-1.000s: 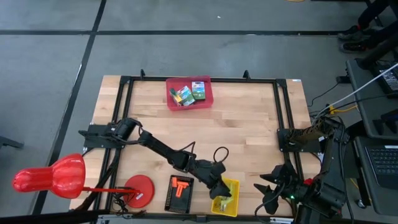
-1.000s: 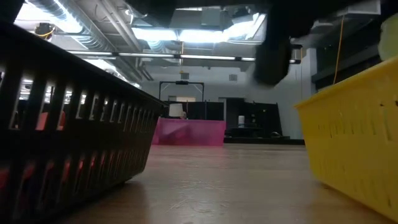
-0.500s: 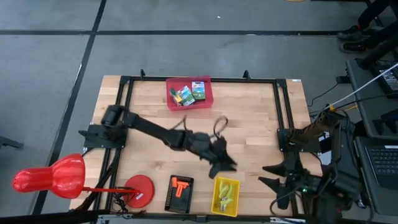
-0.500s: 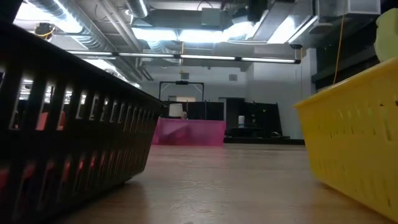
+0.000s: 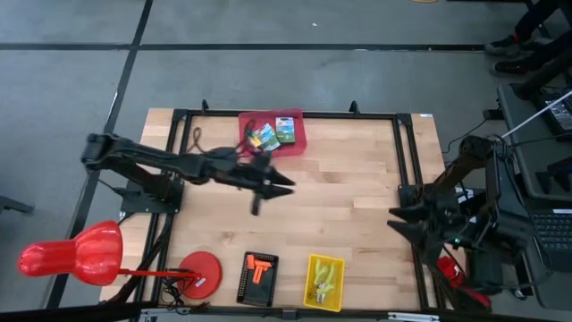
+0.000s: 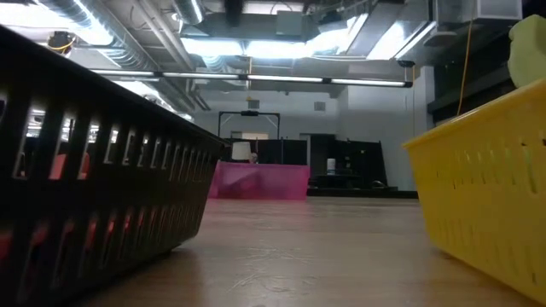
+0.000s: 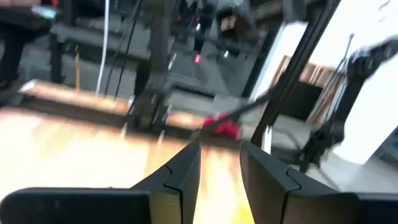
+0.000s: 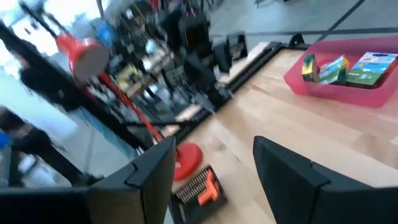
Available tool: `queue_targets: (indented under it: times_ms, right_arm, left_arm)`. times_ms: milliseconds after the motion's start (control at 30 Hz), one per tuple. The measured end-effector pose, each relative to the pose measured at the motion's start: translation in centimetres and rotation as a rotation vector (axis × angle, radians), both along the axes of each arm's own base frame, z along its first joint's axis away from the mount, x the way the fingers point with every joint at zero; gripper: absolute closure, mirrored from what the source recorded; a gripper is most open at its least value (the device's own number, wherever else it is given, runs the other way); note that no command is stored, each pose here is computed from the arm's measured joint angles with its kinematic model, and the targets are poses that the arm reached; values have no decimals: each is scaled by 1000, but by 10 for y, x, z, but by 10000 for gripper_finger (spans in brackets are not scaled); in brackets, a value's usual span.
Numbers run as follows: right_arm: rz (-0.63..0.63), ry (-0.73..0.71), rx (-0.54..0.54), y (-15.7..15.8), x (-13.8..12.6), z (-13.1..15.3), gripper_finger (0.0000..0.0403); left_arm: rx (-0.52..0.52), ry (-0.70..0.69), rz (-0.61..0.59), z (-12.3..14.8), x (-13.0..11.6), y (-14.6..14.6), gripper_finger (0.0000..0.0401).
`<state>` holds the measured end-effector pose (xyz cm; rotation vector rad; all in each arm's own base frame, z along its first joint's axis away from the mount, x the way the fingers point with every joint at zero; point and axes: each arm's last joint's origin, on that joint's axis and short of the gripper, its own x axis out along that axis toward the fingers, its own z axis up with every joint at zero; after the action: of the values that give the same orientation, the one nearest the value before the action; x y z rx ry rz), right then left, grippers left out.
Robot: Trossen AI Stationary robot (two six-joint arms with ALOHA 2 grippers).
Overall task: Pick & Place School Supplies
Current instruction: Return to Home Position
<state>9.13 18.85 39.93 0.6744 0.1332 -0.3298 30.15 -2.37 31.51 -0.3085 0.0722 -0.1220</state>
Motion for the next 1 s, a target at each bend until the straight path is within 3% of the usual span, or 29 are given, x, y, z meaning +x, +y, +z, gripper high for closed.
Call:
queue_targets:
  times_ms: [267,367,633,733,1000]
  right_arm:
    - [-80,-92,12,-14,7,-6,184]
    - [-110,-104,-2,-17,11,-5,184]
    - [-175,-131,-41,-36,17,3,184]
    - [-193,-181,-64,-41,16,7,184]
    - [-231,-215,-80,-46,19,10,184]
  left_arm:
    - [-18,-80,67,-60,-100,11,299]
    - [-38,-96,87,-85,-124,13,299]
    - [-23,-47,82,-136,-155,19,299]
    - [-29,-75,64,-145,-164,22,299]
    - [-10,14,-14,-154,-175,26,299]
